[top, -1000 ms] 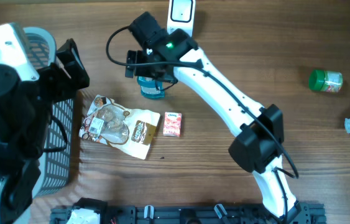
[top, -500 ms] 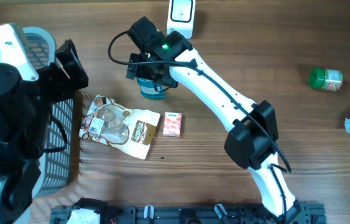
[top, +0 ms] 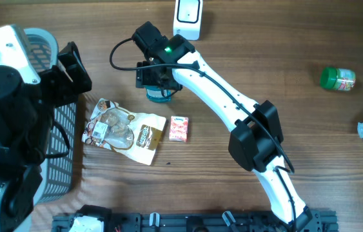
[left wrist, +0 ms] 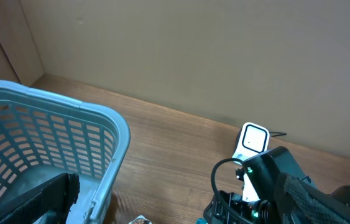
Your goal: Scan the item barcode
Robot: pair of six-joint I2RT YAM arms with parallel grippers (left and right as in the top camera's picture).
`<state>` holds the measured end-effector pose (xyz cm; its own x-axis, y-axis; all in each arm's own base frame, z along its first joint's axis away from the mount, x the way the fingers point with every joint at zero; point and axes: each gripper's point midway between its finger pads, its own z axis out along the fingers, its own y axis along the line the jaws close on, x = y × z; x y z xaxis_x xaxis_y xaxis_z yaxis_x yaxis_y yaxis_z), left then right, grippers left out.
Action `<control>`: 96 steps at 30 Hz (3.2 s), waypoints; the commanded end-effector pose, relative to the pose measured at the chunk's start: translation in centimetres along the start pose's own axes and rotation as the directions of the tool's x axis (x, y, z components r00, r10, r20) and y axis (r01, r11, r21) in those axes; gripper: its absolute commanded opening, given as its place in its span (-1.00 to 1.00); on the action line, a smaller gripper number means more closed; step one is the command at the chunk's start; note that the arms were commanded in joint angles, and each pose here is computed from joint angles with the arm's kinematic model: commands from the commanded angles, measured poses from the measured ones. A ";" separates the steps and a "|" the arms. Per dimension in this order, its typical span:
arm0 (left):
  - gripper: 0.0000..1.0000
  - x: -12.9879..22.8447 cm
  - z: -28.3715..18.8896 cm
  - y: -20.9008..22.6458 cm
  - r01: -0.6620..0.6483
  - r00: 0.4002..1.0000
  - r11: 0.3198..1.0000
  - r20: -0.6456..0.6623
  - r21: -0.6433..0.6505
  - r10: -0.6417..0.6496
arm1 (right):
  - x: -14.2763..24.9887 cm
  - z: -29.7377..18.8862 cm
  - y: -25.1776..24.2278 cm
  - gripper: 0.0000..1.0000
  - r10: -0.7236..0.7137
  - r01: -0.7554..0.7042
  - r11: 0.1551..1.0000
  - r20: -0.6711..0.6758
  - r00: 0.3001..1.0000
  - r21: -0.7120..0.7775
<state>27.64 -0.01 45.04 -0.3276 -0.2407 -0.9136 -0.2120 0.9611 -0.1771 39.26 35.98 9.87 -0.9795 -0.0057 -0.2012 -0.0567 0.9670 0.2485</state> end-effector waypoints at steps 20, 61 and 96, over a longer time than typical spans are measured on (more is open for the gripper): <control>1.00 0.0 -0.2 0.4 0.018 1.000 1.000 0.007 -0.018 -0.018 | 0.8 -4.2 -5.8 0.99 -0.142 0.163 0.970 -0.122 0.982 0.180; 1.00 0.4 1.1 0.9 0.003 1.000 0.998 -0.017 -0.070 -0.005 | 7.9 -39.1 -14.4 1.00 -0.120 0.063 0.990 0.540 0.833 0.123; 1.00 1.7 3.6 0.4 0.004 0.996 0.996 -0.084 -0.094 -0.012 | 13.3 -4.2 -18.7 0.95 -0.431 0.439 0.896 -0.111 0.895 0.064</control>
<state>30.24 0.21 42.31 -0.4026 -0.2549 -0.8791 -0.2813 0.9484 -0.1462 27.82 17.17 8.77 -0.8777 -0.4131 -0.2430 -0.4396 0.8959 0.0647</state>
